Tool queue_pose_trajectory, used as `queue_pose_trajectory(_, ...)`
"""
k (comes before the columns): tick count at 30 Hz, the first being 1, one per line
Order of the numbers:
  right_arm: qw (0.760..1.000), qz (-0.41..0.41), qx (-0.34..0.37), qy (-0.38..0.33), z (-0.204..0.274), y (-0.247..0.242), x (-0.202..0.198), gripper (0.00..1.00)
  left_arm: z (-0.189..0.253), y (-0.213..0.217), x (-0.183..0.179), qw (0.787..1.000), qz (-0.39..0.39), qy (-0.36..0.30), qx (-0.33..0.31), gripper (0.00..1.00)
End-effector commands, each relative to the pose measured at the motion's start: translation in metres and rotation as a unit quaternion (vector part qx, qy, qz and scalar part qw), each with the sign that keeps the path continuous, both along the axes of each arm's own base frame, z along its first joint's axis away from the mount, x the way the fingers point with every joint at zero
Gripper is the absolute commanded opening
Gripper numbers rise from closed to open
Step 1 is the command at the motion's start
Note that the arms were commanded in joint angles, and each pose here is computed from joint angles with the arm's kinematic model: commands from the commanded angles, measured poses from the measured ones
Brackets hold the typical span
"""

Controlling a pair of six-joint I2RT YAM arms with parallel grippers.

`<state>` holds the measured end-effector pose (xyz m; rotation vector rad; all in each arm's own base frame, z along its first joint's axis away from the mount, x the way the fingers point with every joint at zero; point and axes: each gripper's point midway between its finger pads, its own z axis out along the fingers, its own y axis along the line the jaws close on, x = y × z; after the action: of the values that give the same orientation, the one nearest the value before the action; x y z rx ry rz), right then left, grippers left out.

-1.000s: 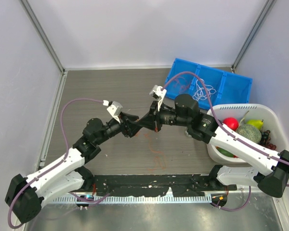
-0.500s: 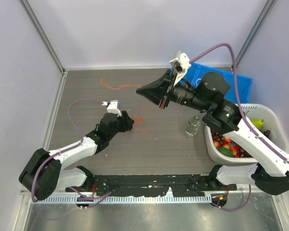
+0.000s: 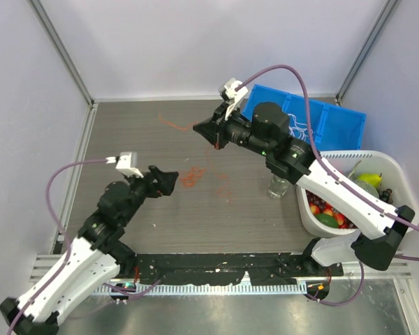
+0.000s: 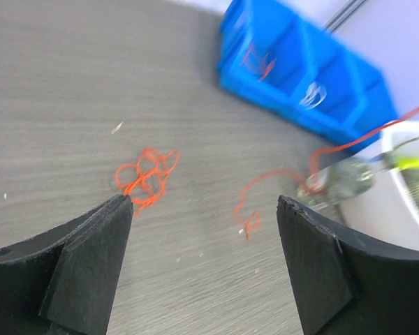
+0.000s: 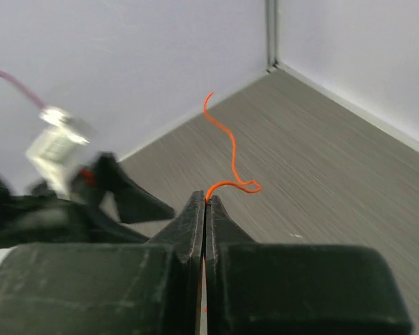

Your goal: Untangle the cables

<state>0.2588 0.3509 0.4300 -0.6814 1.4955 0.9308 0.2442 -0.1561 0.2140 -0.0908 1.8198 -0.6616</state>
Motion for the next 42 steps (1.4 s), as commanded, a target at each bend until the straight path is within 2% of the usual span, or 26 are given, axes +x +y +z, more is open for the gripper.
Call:
queue_pose_trajectory(1,0.995,-0.096,0.014,-0.027,0.015,-0.025,0.03,0.01,0.054,0.016,-0.026,0.998,-0.016,-0.054,-0.011,0.9)
queue_pose_trajectory(6,0.983,-0.179,0.049,-0.008,0.029,-0.072,0.075,0.01,0.093,0.011,-0.04,0.993,-0.066,-0.093,0.016,0.97)
queue_pose_trajectory(8,0.981,-0.183,0.065,-0.008,0.038,-0.085,0.084,0.01,0.101,0.005,-0.039,0.991,-0.086,-0.099,0.038,1.0)
queue_pose_trajectory(15,0.965,-0.24,0.096,-0.042,0.075,-0.128,0.129,0.01,0.133,-0.012,-0.012,0.979,-0.108,-0.143,0.101,1.0)
queue_pose_trajectory(20,0.954,-0.269,0.106,-0.081,0.103,-0.155,0.167,0.01,0.14,-0.028,-0.002,0.967,-0.145,-0.156,0.14,1.0)
queue_pose_trajectory(23,0.951,-0.275,0.104,-0.095,0.101,-0.166,0.204,0.01,0.132,-0.024,0.004,0.966,-0.133,-0.159,0.155,1.0)
queue_pose_trajectory(26,0.949,-0.284,0.089,-0.1,0.076,-0.171,0.24,0.01,0.12,-0.017,0.007,0.963,-0.116,-0.172,0.169,1.0)
queue_pose_trajectory(31,0.948,-0.302,0.073,-0.074,-0.002,-0.193,0.282,0.01,0.104,-0.008,0.009,0.962,-0.096,-0.177,0.186,1.0)
queue_pose_trajectory(34,0.943,-0.319,0.078,-0.042,-0.055,-0.211,0.286,0.01,0.101,-0.005,0.011,0.961,-0.088,-0.175,0.196,1.0)
queue_pose_trajectory(37,0.939,-0.329,0.1,-0.023,-0.075,-0.219,0.285,0.01,0.099,-0.006,0.011,0.961,-0.088,-0.173,0.198,1.0)
queue_pose_trajectory(42,0.91,-0.405,0.087,0.034,-0.12,-0.245,0.284,0.01,0.098,-0.004,0.01,0.96,-0.086,-0.174,0.202,1.0)
